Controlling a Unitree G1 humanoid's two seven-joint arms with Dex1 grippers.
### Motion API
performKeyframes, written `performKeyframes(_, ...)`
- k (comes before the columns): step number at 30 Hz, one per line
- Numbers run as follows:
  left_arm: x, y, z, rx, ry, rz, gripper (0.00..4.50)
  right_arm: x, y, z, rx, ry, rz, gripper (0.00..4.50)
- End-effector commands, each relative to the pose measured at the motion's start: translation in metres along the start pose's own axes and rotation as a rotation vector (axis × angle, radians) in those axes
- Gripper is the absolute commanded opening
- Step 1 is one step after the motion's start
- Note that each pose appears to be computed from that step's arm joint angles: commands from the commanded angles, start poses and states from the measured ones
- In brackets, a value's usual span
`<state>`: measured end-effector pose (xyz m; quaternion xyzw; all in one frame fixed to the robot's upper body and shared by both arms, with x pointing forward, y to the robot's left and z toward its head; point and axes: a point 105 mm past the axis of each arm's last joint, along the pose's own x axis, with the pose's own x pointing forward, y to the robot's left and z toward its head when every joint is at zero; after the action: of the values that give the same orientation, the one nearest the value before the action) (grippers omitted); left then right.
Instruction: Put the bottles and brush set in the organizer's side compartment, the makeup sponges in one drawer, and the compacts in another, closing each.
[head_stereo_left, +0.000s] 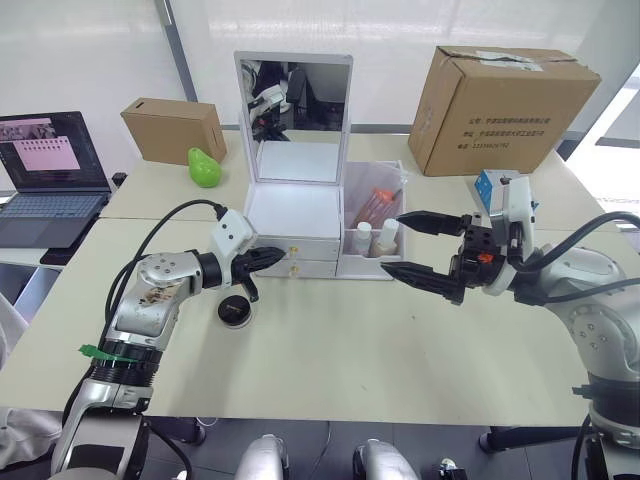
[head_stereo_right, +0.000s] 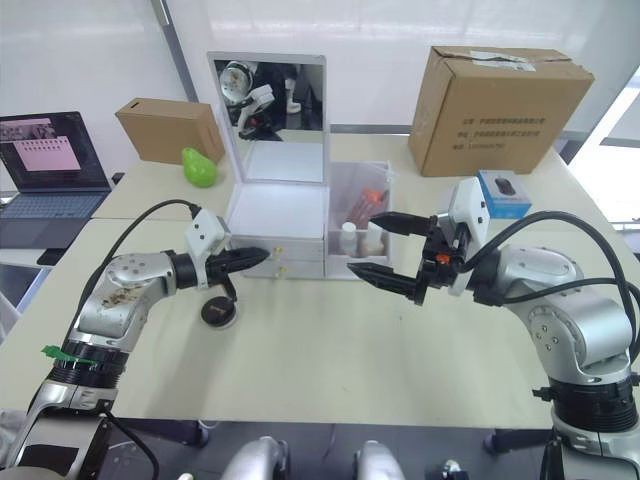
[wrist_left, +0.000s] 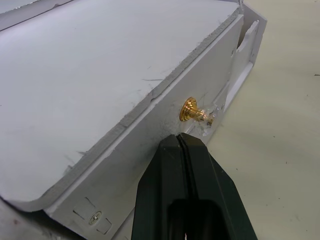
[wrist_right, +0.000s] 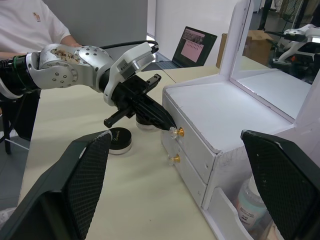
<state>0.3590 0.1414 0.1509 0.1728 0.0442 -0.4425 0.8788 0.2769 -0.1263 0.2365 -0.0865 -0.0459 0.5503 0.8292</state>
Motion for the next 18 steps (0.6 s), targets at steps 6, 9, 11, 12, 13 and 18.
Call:
performKeyframes(6,-0.023,0.006,0.021,-0.019,-0.09,0.012,0.02,-0.008,0.001,0.009,-0.034,-0.013,-0.024,4.5)
performKeyframes(9,-0.053,0.009,0.036,-0.06,-0.176,0.002,0.02,-0.02,-0.004,0.005,-0.023,0.004,-0.073,4.5)
performKeyframes(11,-0.077,0.014,0.04,-0.078,-0.189,0.02,0.02,-0.034,-0.009,0.0,-0.013,0.03,-0.124,4.5)
performKeyframes(12,-0.089,0.016,0.038,-0.087,-0.179,0.036,0.19,-0.041,-0.012,-0.002,-0.008,0.042,-0.152,4.5)
performKeyframes(13,-0.098,0.019,0.037,-0.095,-0.168,0.051,0.42,-0.047,-0.013,-0.004,-0.004,0.052,-0.174,4.5)
performKeyframes(18,-0.154,0.039,0.008,-0.102,-0.014,0.212,1.93,-0.088,-0.022,-0.024,0.024,0.114,-0.321,4.5)
